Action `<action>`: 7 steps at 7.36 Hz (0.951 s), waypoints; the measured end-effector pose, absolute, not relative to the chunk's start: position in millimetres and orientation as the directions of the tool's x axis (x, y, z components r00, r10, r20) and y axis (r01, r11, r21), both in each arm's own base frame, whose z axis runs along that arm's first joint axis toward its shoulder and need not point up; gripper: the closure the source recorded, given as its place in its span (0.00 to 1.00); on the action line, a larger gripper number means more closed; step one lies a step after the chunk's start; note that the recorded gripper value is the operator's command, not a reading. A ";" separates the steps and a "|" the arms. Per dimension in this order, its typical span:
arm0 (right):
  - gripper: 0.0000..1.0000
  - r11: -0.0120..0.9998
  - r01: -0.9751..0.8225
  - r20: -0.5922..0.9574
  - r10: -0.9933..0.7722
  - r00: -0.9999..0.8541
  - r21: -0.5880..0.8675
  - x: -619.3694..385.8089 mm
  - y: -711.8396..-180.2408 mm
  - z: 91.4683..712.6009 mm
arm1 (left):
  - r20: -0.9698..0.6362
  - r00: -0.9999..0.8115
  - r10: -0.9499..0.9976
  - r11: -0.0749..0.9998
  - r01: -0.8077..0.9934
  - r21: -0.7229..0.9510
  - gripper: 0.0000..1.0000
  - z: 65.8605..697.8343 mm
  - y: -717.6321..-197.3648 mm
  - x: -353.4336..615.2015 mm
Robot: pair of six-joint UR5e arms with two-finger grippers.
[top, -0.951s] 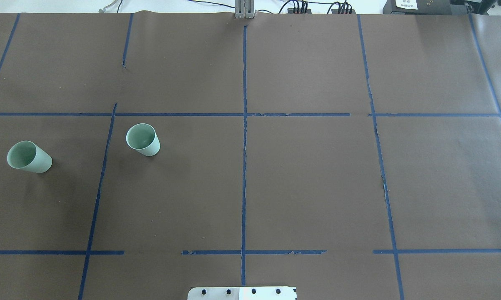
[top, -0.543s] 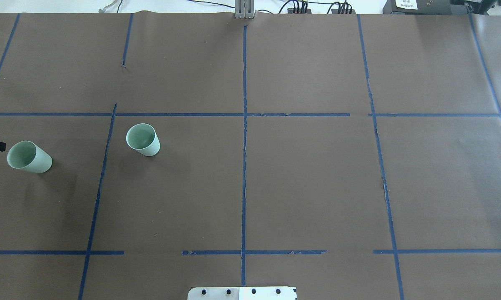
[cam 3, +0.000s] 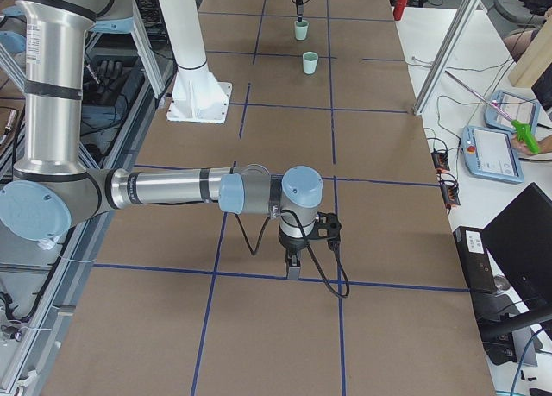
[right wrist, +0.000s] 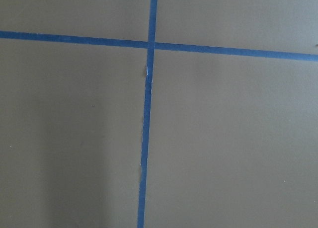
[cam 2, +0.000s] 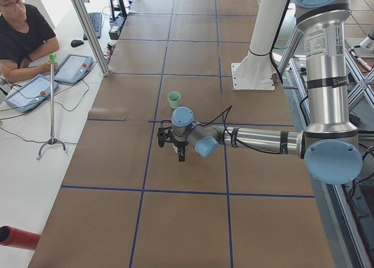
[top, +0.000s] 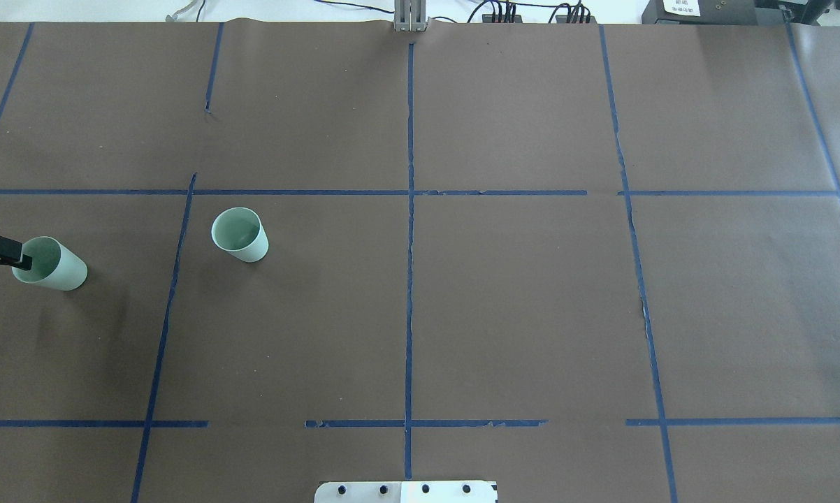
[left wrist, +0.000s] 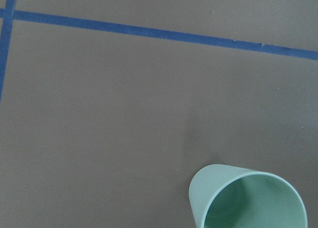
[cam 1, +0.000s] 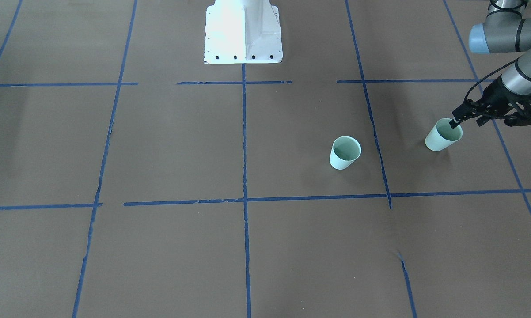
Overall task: Stack cups
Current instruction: 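Lower the left gripper onto the outer pale green cup and grasp it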
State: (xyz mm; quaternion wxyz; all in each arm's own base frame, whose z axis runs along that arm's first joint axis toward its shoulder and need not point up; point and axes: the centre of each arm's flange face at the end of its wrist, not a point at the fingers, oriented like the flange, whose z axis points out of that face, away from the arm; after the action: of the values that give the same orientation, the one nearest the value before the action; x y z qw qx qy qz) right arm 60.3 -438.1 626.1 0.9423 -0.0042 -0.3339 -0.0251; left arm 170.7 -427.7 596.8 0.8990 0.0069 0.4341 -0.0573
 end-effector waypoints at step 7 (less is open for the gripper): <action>0.00 0.999 0.050 0.629 -0.045 0.776 0.009 60.2 -438.1 626.1 | -0.791 0.607 -0.076 0.996 0.091 -0.026 1.00 585.1 -429.6 179.3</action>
State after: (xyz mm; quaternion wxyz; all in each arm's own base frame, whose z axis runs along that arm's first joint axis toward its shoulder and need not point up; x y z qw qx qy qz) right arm 60.2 -438.1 626.1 0.9423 -0.0043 -0.3339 -0.0252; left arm 179.3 -429.6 585.1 0.8963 0.0084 0.4410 -0.0466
